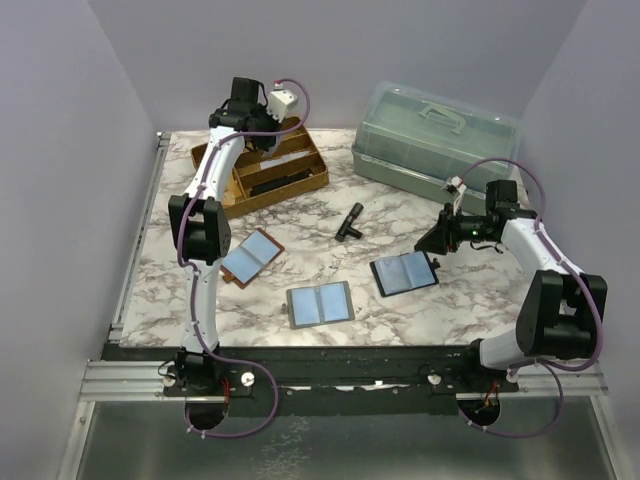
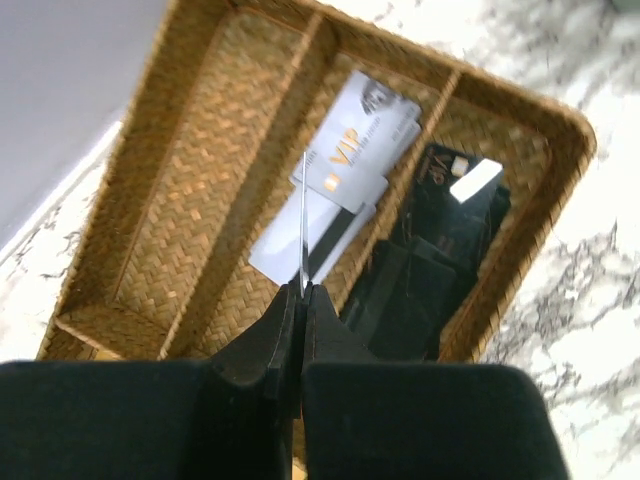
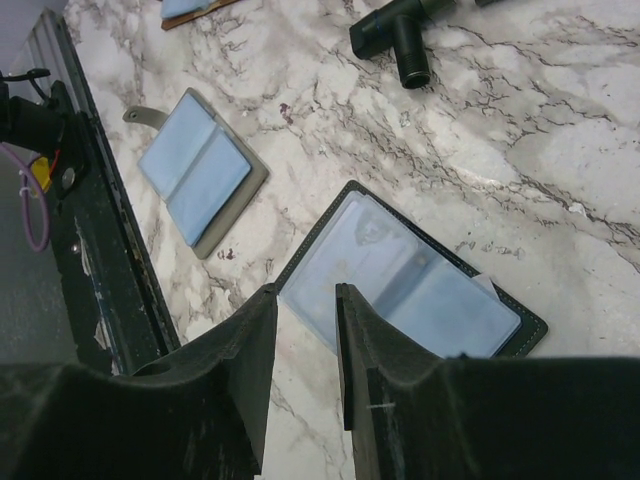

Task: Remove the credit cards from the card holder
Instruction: Place the credit card in the storage box.

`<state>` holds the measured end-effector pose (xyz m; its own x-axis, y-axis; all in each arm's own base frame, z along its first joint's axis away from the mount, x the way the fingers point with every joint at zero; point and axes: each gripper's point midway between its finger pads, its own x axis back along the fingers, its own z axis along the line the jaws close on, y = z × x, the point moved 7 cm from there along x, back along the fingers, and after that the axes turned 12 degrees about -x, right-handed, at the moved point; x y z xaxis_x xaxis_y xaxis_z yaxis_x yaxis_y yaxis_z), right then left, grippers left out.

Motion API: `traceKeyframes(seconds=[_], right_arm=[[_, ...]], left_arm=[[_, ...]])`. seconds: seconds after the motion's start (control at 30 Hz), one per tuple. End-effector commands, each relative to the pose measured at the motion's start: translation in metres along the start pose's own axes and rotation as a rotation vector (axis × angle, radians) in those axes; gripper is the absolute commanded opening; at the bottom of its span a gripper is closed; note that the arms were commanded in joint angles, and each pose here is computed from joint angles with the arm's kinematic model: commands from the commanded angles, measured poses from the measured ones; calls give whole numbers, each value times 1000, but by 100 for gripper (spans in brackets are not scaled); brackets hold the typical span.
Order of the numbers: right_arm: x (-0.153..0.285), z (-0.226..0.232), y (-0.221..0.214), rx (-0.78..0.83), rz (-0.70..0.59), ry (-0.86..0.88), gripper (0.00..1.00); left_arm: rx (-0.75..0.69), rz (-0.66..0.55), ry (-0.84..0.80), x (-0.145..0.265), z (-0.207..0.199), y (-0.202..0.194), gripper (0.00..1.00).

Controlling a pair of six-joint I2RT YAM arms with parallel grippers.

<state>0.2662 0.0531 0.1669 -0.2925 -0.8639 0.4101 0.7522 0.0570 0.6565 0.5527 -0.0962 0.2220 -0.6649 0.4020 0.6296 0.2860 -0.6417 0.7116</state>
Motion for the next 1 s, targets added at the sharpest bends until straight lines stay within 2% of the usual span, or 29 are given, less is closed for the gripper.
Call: traceKeyframes(seconds=[0.0, 0.23, 0.67, 0.77, 0.87, 0.97], right_arm=[[-1, 3, -2, -8, 1, 47, 35], [-2, 4, -3, -12, -1, 64, 35], [-4, 1, -6, -28, 9, 65, 35], [-4, 1, -5, -27, 8, 64, 35], [-4, 0, -6, -31, 9, 65, 35], [-4, 1, -6, -32, 8, 67, 35]], left_arm=[[-132, 76, -99, 0, -8, -18, 0], [-183, 116, -120, -21, -5, -37, 0], [-186, 49, -185, -46, -4, -52, 1], [-172, 46, -175, -52, -2, -56, 10], [-162, 46, -173, -58, -2, -59, 13], [-147, 48, -145, -61, 1, -59, 21]])
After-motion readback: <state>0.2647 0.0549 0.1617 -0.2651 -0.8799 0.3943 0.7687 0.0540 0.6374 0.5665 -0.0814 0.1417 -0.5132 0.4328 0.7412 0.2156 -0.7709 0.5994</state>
